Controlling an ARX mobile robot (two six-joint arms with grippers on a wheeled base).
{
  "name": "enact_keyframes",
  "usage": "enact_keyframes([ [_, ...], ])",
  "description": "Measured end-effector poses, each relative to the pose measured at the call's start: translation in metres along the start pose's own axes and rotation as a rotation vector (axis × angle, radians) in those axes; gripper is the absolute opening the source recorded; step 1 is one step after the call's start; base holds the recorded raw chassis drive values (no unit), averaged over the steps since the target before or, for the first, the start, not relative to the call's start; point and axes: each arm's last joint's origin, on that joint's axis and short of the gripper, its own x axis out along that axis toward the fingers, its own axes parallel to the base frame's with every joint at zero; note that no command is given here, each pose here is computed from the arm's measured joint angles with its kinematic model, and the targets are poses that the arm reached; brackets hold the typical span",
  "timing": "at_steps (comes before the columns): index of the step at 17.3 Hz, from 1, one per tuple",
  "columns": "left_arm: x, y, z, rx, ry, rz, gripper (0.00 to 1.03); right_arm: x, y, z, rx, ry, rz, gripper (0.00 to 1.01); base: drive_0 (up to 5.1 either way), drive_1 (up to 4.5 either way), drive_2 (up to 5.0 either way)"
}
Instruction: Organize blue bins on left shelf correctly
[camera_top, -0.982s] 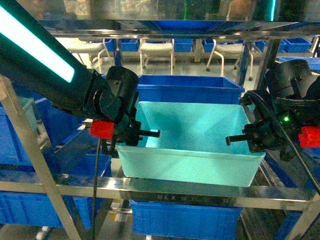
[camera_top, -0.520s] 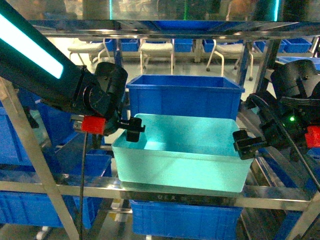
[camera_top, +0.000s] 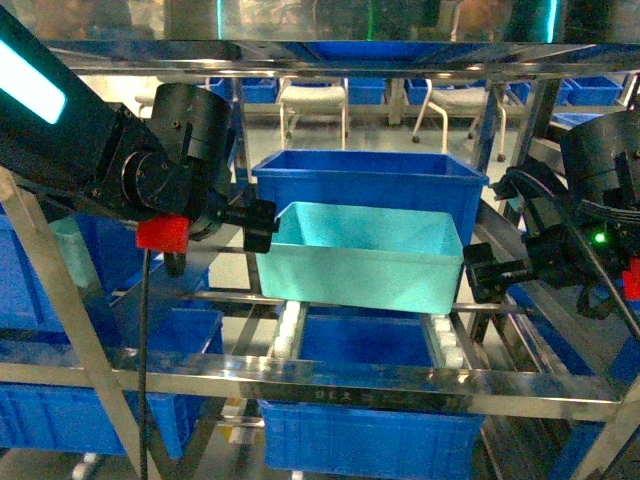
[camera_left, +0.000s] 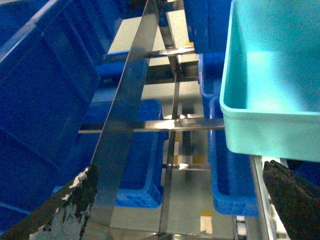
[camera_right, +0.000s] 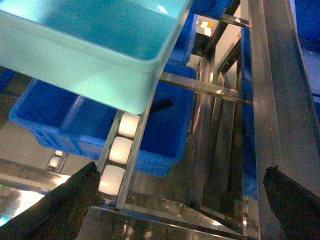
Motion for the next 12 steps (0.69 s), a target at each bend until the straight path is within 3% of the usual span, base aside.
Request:
enact_keyframes([
  [3,-0.016,0.004,-0.009,-0.016,0.023,0.000,0.98,-0.011,0.008,0.000,-0.016,-0.023,0.013,0.98,0.0,0.00,0.0],
  [7,-0.067,0.023,-0.002,-0.098,-0.017,-0.004,0.98,-0.043,0.025,0.008,-0.043,-0.061,0.047,0.98,0.0,0.00,0.0],
  [9,-0.093,0.033,-0.003,-0.129,-0.035,-0.003,0.98,-0.059,0.029,0.009,-0.052,-0.068,0.048,0.98,0.0,0.00,0.0],
  [12,-0.131,0.047,-0.014,-0.183,-0.026,-0.040,0.98,-0.081,0.027,0.002,-0.051,-0.060,0.038,0.98,0.0,0.00,0.0],
])
